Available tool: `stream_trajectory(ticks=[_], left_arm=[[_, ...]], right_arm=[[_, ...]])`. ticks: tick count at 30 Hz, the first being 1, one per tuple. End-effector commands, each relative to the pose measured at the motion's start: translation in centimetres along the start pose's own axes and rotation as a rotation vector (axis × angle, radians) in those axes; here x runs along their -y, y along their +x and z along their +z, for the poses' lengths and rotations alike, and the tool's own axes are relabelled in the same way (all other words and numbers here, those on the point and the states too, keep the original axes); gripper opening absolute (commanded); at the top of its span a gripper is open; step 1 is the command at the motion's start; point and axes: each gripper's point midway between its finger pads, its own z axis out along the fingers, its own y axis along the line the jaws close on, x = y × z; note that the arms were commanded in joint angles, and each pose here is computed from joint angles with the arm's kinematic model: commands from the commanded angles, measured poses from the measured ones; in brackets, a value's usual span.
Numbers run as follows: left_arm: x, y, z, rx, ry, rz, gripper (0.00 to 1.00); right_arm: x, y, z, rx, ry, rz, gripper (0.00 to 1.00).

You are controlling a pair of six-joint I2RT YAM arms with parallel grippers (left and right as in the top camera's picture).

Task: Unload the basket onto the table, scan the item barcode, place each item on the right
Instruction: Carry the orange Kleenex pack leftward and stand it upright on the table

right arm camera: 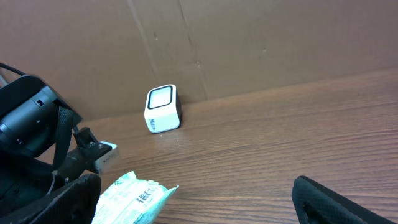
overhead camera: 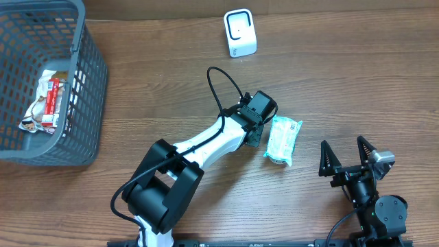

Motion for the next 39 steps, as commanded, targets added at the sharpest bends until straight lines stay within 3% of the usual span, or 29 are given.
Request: stream_trajectory(ticks=[1, 10, 13, 21, 26, 32, 39], left_arm=[[-0.3, 0.7, 0.5, -0.018, -0.023, 0.004, 0.28], [-0.2, 1.8, 2.0, -0.064, -0.030, 0.022, 0.24], [-0.1, 1.7, 1.9, -0.062, -0.029, 0.025, 0.04], [-0.8, -2.2, -2.3, -0.016, -0.005, -0.058, 0.04], [-0.6, -5.0, -5.4, -0.005, 0.194, -0.155, 0.04], [-2.4, -5.0, -5.8, -0.088, 0.421, -0.265, 0.04], [-2.8, -5.0, -7.9, -0.085, 0.827, -0.230, 0.04]], right_arm=[[0.3, 0.3, 0.1, -0.003, 0.012, 0.002, 1.00], [0.3, 0.3, 0.1, -0.003, 0.012, 0.002, 1.00], [0.3, 0.3, 0.1, -0.003, 0.012, 0.002, 1.00], [0.3, 0.3, 0.1, -0.003, 0.012, 0.002, 1.00], [0.3, 0.3, 0.1, -0.003, 0.012, 0.002, 1.00], [0.3, 0.3, 0.1, -0.003, 0.012, 0.002, 1.00], [0.3, 0.3, 0.1, -0.003, 0.012, 0.002, 1.00]])
